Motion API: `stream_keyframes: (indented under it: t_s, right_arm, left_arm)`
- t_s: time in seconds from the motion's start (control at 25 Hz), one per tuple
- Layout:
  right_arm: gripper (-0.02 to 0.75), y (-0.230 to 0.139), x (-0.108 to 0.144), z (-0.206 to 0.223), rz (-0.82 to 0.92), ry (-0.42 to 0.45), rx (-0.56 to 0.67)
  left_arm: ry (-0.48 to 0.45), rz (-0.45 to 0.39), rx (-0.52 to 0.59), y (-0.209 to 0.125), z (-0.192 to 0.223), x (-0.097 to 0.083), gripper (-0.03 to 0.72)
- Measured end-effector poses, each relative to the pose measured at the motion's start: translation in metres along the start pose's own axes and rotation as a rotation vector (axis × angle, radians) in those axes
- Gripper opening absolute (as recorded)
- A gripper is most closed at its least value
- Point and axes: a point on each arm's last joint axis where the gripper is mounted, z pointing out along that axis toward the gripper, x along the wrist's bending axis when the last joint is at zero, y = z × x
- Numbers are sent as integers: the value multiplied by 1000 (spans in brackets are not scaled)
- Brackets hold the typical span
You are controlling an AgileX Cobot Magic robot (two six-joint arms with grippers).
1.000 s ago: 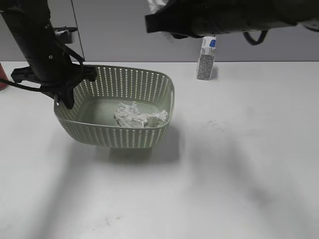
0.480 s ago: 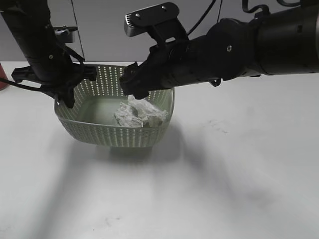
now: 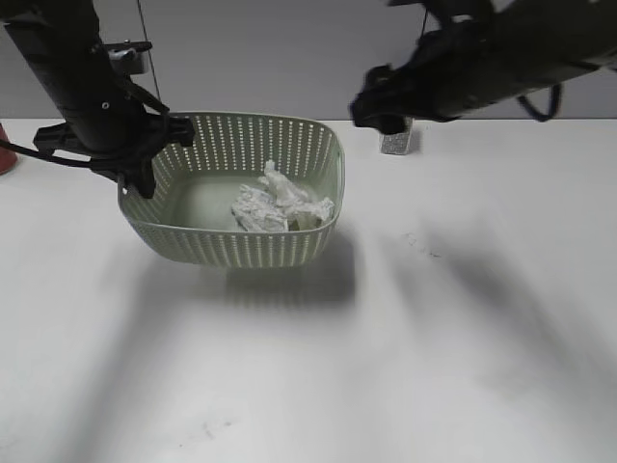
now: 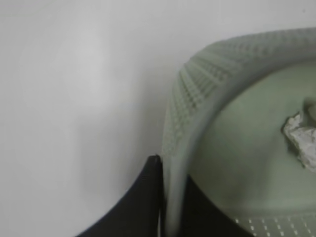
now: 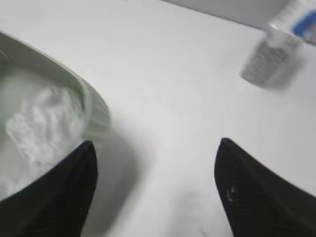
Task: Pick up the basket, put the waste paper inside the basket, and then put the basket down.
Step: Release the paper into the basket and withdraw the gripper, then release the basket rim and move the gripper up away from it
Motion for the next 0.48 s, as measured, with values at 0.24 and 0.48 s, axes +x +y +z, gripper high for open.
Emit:
stream_keyframes:
  t_s: [0.24,0.48]
  right_arm:
    - [586,-9,-68,-44,131,-76,177]
    - [586,-17,-74,-76,144,-55,318]
  left_arm:
    - [-38,-12,-108,11,3,-3,2]
    - [-21,-22,-61,12,32,0,3]
